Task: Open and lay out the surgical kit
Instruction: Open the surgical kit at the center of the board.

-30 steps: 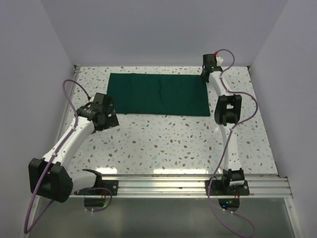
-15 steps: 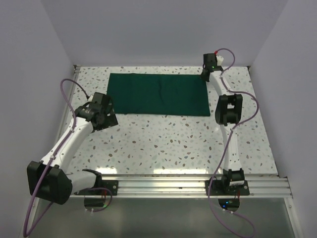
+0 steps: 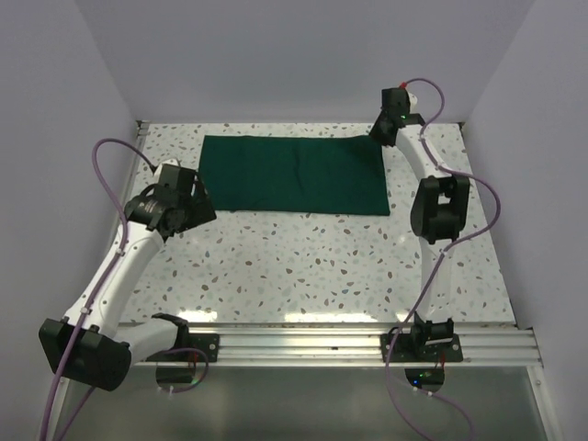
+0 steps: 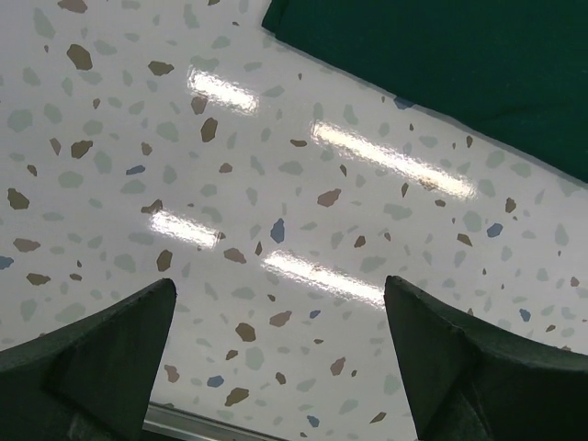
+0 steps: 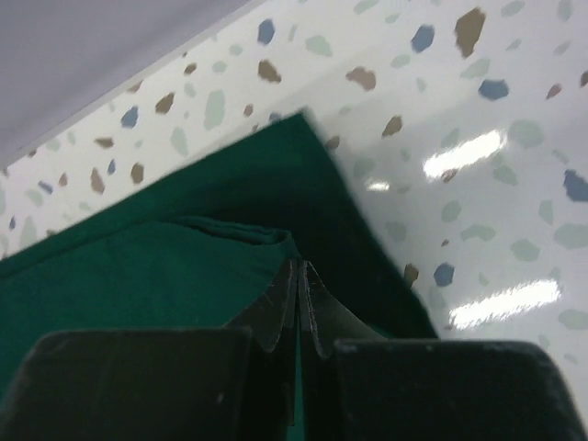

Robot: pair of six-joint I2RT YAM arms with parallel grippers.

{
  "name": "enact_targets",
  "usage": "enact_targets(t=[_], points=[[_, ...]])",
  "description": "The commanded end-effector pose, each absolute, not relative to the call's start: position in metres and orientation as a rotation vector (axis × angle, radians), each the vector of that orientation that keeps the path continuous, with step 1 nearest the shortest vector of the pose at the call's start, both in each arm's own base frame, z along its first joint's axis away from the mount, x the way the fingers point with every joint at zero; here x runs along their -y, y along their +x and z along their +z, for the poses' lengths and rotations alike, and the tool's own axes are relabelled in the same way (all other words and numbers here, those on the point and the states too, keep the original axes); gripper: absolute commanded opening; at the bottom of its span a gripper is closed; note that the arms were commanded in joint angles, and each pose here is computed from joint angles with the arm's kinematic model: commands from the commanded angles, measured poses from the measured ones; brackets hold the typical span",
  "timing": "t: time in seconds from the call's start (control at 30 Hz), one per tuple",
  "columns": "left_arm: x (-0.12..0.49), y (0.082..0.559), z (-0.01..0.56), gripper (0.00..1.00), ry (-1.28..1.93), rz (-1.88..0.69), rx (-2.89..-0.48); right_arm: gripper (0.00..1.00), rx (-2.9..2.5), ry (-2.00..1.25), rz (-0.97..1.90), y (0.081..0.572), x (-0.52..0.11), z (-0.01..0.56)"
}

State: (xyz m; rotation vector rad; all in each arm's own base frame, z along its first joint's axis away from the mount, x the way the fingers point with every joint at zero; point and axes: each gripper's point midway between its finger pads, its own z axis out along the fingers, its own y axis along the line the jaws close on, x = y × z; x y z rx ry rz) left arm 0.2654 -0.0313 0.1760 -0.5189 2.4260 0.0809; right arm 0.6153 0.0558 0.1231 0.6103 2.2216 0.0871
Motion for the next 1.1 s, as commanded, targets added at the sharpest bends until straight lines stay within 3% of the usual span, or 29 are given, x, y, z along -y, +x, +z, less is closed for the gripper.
enact_targets(t=[0.0, 0.13, 0.27, 0.33, 0.37, 0.7, 1.07], points=[[0.035, 0.274, 0.204, 1.0, -0.526, 0.023, -2.351, 0.0, -2.22, 0.55, 0.314, 0.59, -0.104, 0.165], [0.041, 0.291, 0.224, 1.0, -0.521, -0.017, -2.296, 0.0, -2.281, 0.425, 0.535, 0.518, -0.164, 0.183], [0.053, 0.313, 0.238, 1.0, -0.492, -0.077, -2.282, 0.0, -2.322, 0.354, 0.576, 0.446, -0.183, 0.187], [0.058, 0.323, 0.251, 1.0, -0.482, -0.102, -2.259, 0.0, -2.41, 0.358, 0.575, 0.408, -0.181, 0.163], [0.06, 0.328, 0.252, 1.0, -0.478, -0.108, -2.261, 0.0, -2.388, 0.351, 0.583, 0.392, -0.175, 0.179], [0.063, 0.359, 0.282, 1.0, -0.576, -0.139, -2.152, 0.0, -2.662, 0.215, 0.376, 0.202, -0.106, 0.145], [0.036, 0.349, 0.308, 1.0, -0.782, -0.074, -2.001, 0.0, -2.767, 0.193, 0.343, 0.11, -0.075, 0.153]])
